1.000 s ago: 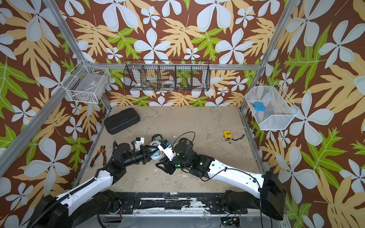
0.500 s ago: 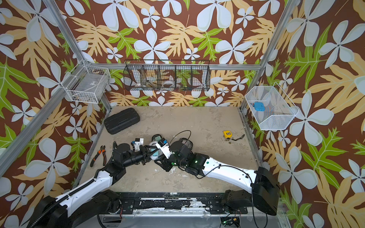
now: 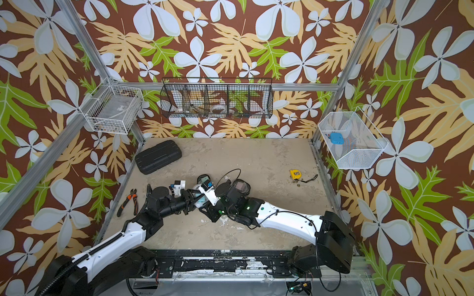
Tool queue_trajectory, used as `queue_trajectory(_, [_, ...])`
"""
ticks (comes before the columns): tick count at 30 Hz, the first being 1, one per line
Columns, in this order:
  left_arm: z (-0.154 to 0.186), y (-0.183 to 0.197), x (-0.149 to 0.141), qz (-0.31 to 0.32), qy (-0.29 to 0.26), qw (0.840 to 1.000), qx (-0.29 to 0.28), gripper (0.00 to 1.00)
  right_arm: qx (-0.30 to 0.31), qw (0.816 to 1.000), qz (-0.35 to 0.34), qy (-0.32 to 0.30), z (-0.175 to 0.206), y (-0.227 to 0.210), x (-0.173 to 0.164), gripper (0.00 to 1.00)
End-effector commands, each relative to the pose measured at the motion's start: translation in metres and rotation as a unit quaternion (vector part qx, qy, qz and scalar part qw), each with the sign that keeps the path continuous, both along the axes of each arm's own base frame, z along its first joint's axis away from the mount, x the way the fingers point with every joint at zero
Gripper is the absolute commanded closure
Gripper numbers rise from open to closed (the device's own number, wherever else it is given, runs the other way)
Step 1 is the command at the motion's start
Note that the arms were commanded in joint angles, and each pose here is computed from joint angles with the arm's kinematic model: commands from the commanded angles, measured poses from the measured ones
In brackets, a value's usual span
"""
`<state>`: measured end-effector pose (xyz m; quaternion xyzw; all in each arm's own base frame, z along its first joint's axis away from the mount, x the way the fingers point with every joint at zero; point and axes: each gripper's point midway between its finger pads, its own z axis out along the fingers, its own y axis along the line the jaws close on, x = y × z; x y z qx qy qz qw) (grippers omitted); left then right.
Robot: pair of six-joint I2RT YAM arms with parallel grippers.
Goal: Pack away charging kits
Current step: Zip the zipper on the storage bag, then adjust the storage bag.
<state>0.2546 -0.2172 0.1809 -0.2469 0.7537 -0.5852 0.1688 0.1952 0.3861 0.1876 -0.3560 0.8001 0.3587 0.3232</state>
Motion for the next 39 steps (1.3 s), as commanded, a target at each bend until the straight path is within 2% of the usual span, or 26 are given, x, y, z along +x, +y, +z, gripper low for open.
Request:
queue_trajectory(1, [0.012,-0.003,0.001,-0.005,-0.014,1.000,-0.016,0.91,0.000,1.000,-0.001,-0.013,0.003,0.003,0.001,0.75])
queue_trajectory(6, [0.012,-0.002,0.001,0.000,-0.012,1.000,-0.014,0.91,-0.013,1.000,-0.008,-0.016,0.000,0.001,0.002,0.98])
queue_trajectory(7, [0.013,-0.001,0.002,0.001,-0.013,1.000,-0.014,0.91,-0.016,1.000,-0.010,-0.016,-0.001,0.000,0.002,1.00])
queue_trajectory(12, [0.013,-0.001,0.003,0.002,-0.011,1.000,-0.008,0.97,-0.031,0.999,-0.026,-0.018,-0.004,-0.010,0.003,1.00])
queue_trajectory(15, [0.012,-0.001,0.004,0.002,-0.010,1.000,-0.004,1.00,-0.060,0.996,-0.052,-0.025,-0.012,-0.022,0.008,1.00])
queue_trajectory(21, [0.011,-0.003,0.004,-0.007,-0.010,1.000,0.008,1.00,-0.121,0.988,-0.085,-0.043,-0.031,-0.045,0.016,1.00])
queue_trajectory(30, [0.007,-0.006,-0.007,-0.041,-0.022,0.999,0.026,1.00,-0.163,0.973,-0.136,-0.088,-0.025,-0.067,0.035,1.00])
queue_trajectory(39, [-0.008,-0.023,-0.044,-0.182,-0.045,0.981,0.046,1.00,-0.188,0.967,-0.129,-0.110,-0.023,-0.080,0.059,1.00])
